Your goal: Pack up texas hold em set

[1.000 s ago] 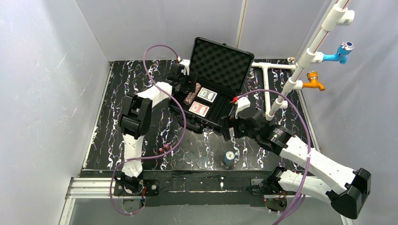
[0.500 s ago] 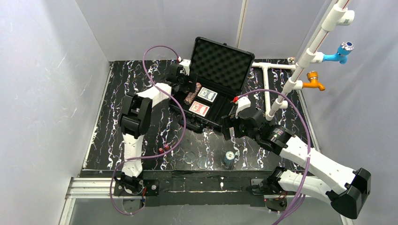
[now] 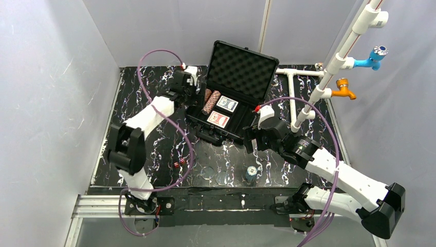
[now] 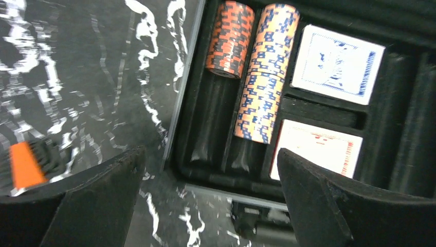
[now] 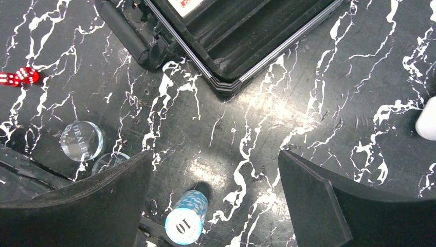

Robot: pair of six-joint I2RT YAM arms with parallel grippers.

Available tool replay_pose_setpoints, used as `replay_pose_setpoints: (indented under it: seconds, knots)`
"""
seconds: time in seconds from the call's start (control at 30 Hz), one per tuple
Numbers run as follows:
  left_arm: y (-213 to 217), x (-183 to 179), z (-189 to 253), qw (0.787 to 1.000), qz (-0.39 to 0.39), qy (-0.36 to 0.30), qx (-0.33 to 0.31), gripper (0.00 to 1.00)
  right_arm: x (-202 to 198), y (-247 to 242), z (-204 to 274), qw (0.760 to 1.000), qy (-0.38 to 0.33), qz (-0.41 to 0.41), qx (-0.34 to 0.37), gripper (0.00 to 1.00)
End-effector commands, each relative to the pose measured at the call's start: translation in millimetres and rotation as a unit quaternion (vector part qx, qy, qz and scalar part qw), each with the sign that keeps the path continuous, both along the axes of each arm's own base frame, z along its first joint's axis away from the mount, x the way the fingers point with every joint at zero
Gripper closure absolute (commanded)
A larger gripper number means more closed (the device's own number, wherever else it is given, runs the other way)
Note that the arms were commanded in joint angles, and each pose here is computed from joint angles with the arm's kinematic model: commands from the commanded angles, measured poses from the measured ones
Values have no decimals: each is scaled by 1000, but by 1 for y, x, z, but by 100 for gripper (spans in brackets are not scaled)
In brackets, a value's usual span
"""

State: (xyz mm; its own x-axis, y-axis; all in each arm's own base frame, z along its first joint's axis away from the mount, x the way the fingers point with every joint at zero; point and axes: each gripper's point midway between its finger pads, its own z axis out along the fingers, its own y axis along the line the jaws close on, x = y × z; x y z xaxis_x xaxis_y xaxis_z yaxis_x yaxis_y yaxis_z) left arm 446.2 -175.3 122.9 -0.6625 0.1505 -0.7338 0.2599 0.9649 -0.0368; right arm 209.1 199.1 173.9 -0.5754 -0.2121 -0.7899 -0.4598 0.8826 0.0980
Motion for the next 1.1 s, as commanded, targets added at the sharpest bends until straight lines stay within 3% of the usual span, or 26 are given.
replay_pose_setpoints:
  seconds: [0.0, 0.1, 0.47, 0.7, 1.07]
  knots:
    - [36, -38, 65, 997, 74, -38, 3, 2, 2, -8, 12, 1000, -2, -25, -4, 0]
    - [56, -68, 88, 992, 116, -42, -9, 2, -3, -17, 6, 999, 15, -46, -14, 0]
    - [79, -162, 111, 995, 94, -8, -27, 2, -29, -49, -32, 984, 101, -146, -28, 0]
    - [98, -189, 106, 996, 88, -24, -2, 2, -31, -59, -34, 976, 106, -191, -22, 0]
    - [104, -202, 81, 997, 76, -22, 10, 2, -27, -73, -50, 958, 107, -265, -29, 0]
